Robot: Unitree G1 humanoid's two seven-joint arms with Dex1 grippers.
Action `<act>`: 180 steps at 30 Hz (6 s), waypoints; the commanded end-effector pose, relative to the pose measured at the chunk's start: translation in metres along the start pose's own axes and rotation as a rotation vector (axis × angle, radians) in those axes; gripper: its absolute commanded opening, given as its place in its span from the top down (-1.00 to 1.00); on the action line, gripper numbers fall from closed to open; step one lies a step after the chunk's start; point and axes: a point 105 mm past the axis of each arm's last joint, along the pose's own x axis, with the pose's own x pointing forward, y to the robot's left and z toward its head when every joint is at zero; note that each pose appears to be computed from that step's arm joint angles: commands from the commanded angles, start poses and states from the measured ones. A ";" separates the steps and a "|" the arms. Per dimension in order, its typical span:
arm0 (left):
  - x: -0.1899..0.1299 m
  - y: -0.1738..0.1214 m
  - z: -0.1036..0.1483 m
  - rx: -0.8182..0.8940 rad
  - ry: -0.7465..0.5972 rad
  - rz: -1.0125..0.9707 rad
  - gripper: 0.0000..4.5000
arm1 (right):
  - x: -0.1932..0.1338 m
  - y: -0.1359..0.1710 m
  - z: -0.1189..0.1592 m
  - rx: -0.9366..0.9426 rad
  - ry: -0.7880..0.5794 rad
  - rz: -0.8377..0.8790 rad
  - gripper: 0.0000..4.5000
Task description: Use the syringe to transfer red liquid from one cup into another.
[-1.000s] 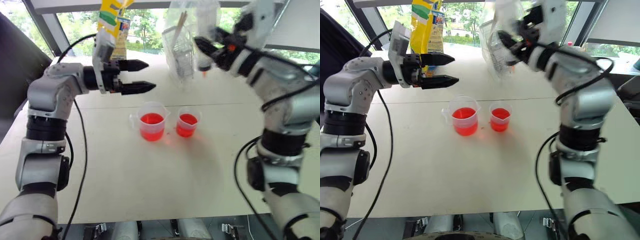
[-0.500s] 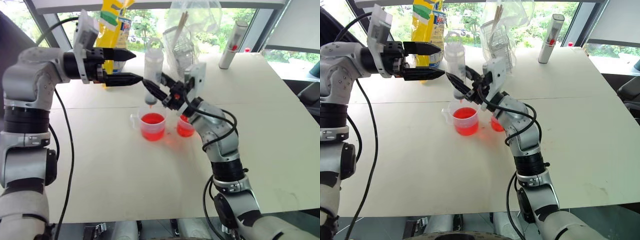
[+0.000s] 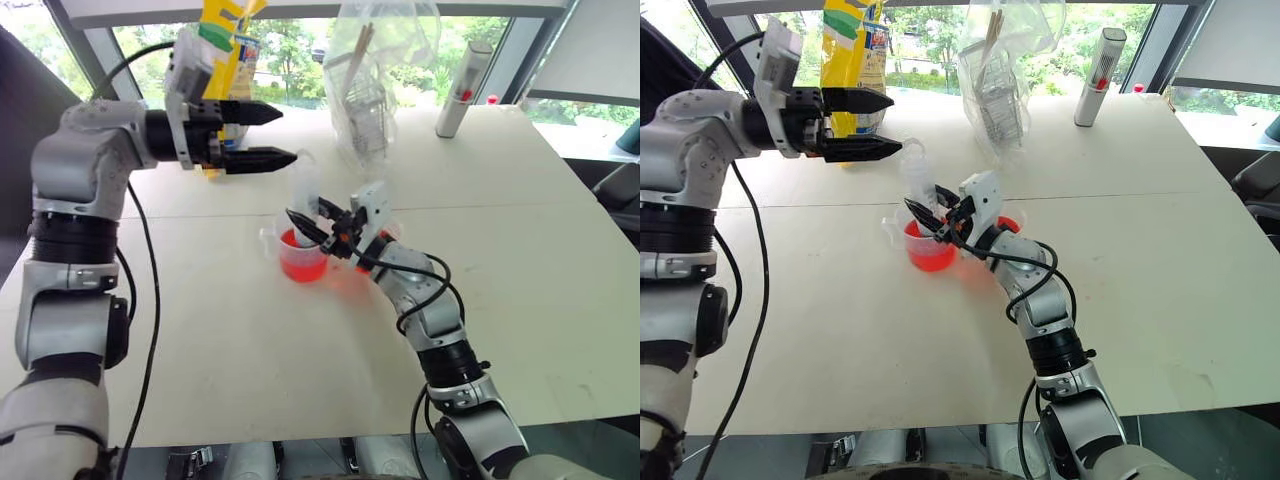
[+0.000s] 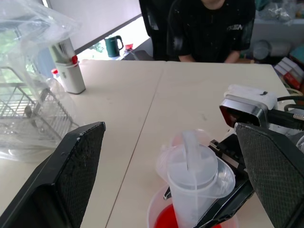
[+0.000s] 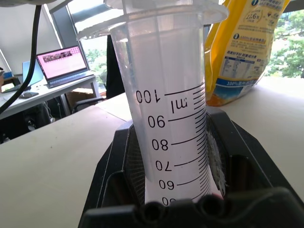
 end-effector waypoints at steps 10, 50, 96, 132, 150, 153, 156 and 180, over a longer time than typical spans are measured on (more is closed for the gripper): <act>0.011 -0.004 -0.005 0.023 0.019 -0.028 -1.00 | 0.002 -0.002 0.006 -0.042 -0.011 0.001 0.38; 0.008 0.004 0.017 0.079 -0.021 0.047 0.99 | 0.003 0.013 -0.013 0.043 0.103 0.112 0.38; 0.004 0.014 0.017 0.105 -0.019 0.078 0.99 | 0.002 0.013 -0.016 0.011 0.154 0.126 0.38; -0.005 0.029 -0.012 -0.042 -0.066 0.166 -0.98 | -0.015 -0.041 0.123 -0.039 -0.135 -0.134 0.38; 0.060 0.011 0.030 0.031 -0.185 -0.072 -0.98 | -0.074 -0.059 0.065 -0.070 0.036 -0.351 0.38; 0.069 0.008 0.042 0.048 -0.210 -0.104 -0.98 | -0.074 -0.058 0.060 -0.075 0.042 -0.355 0.38; 0.079 0.003 0.050 0.047 -0.234 -0.142 -0.98 | -0.074 -0.058 0.059 -0.077 0.040 -0.358 0.38; 0.107 0.000 0.038 0.000 -0.222 -0.177 0.49 | -0.070 -0.054 0.059 -0.103 0.040 -0.342 0.38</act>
